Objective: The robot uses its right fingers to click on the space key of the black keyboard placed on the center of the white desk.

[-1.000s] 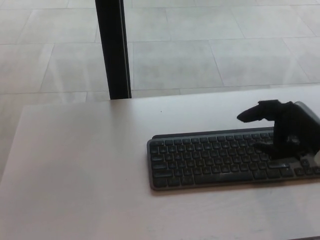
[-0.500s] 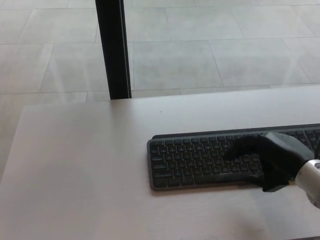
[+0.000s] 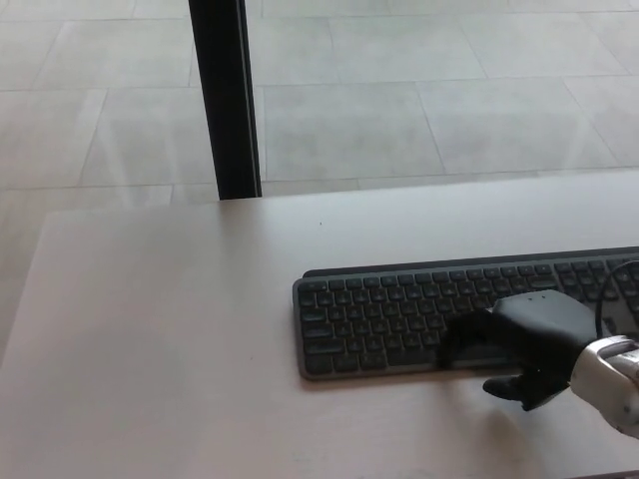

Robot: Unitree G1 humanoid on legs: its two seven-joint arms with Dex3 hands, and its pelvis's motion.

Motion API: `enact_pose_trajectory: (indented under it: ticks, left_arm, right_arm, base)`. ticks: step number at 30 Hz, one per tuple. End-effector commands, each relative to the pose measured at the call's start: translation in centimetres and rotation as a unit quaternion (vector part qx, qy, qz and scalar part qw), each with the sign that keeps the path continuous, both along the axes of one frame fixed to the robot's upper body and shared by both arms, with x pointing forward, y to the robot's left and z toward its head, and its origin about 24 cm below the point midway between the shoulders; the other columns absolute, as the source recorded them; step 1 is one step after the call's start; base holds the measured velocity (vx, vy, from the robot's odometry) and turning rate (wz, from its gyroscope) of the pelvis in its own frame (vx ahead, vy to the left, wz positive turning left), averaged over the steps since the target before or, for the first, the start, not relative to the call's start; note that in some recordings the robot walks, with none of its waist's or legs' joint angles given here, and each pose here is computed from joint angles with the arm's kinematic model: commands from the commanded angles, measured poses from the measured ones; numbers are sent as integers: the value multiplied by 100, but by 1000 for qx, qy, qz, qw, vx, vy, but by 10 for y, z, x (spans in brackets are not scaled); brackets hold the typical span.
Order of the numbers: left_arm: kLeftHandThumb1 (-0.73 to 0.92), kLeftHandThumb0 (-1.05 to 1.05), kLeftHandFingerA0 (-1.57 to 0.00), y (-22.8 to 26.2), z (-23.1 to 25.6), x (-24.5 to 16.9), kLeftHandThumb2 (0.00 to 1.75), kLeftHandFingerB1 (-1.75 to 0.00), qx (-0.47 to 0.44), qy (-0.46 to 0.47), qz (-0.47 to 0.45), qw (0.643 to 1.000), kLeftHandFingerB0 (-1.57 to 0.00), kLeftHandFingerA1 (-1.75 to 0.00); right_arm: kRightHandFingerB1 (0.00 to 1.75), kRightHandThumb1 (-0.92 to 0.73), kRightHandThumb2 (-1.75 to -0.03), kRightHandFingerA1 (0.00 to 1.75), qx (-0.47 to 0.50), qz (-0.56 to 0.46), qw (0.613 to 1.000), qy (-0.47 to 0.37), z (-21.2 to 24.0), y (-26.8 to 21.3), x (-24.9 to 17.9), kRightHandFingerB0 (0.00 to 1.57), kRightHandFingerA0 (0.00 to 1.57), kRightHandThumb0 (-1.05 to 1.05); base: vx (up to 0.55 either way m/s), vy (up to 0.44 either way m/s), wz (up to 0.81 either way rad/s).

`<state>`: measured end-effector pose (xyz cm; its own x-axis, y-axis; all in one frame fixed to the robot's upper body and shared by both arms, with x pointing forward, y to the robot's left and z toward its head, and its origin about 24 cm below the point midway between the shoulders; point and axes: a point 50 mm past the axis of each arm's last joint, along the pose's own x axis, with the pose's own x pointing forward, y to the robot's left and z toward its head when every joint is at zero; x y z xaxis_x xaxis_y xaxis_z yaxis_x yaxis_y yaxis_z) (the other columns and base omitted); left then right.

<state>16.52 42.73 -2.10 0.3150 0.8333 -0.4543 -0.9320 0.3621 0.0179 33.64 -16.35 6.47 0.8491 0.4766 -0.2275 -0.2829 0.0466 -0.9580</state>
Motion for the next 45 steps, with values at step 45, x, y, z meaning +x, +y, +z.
enact_pose_trajectory:
  ticks: [45]
  left_arm:
    - [50,-44,-82,13,10,-9,55,-60,24,-5,8,1000,-76,-82]
  right_arm:
    - [42,-58,-66,175,406,-101,898,-135,143,-83,8,65,78,-5]
  base:
    - [0,0,0]
